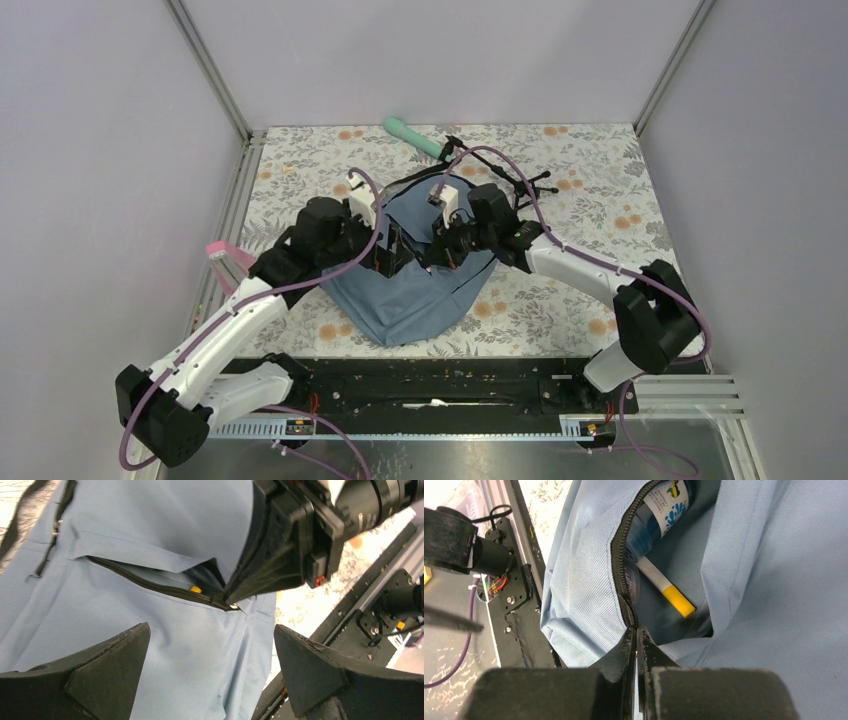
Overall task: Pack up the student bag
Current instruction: Zip the student bag at the center of the board.
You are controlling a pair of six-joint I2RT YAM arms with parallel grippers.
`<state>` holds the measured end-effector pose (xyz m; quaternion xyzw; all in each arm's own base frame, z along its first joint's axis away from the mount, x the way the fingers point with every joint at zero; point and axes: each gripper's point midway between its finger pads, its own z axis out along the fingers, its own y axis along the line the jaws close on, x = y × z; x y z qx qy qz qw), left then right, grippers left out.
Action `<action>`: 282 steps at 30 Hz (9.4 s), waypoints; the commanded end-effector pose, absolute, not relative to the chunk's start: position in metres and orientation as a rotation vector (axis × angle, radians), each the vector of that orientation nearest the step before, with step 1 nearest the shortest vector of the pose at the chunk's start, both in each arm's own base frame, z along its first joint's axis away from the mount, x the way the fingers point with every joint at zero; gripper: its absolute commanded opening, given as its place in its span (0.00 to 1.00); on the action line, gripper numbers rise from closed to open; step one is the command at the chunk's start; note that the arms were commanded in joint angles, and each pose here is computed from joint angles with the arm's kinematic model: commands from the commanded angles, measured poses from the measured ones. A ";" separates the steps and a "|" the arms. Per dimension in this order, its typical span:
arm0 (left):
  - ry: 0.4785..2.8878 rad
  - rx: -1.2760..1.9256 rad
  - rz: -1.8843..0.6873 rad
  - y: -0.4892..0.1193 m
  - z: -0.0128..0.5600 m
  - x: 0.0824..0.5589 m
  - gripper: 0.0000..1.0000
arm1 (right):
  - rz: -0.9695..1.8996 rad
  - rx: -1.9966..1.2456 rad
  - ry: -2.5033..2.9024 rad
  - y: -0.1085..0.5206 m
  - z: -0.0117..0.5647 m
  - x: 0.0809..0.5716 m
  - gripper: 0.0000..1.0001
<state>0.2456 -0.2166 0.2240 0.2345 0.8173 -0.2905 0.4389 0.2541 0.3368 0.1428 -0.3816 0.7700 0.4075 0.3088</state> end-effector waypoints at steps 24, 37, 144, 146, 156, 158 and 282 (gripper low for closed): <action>1.667 0.293 -0.408 -0.267 0.171 0.232 0.88 | 1.248 -0.753 1.853 0.341 0.244 0.227 0.00; 1.748 0.237 -0.400 -0.290 0.127 0.220 0.63 | 1.247 -0.773 1.892 0.350 0.232 0.227 0.00; 1.777 0.266 -1.137 -0.248 0.251 0.246 0.36 | 1.348 -0.889 1.636 0.354 0.260 0.219 0.00; 1.787 0.271 -1.152 -0.250 0.248 0.245 0.36 | 1.348 -0.889 1.637 0.354 0.261 0.219 0.00; 1.797 0.263 -1.227 -0.257 0.238 0.240 0.35 | 1.352 -0.886 1.632 0.355 0.265 0.220 0.00; 1.801 0.266 -1.235 -0.258 0.236 0.240 0.30 | 1.355 -0.885 1.629 0.355 0.266 0.220 0.00; 2.011 -0.182 -0.505 -0.149 0.135 0.447 0.00 | 0.852 -0.795 1.945 0.306 0.149 0.192 0.00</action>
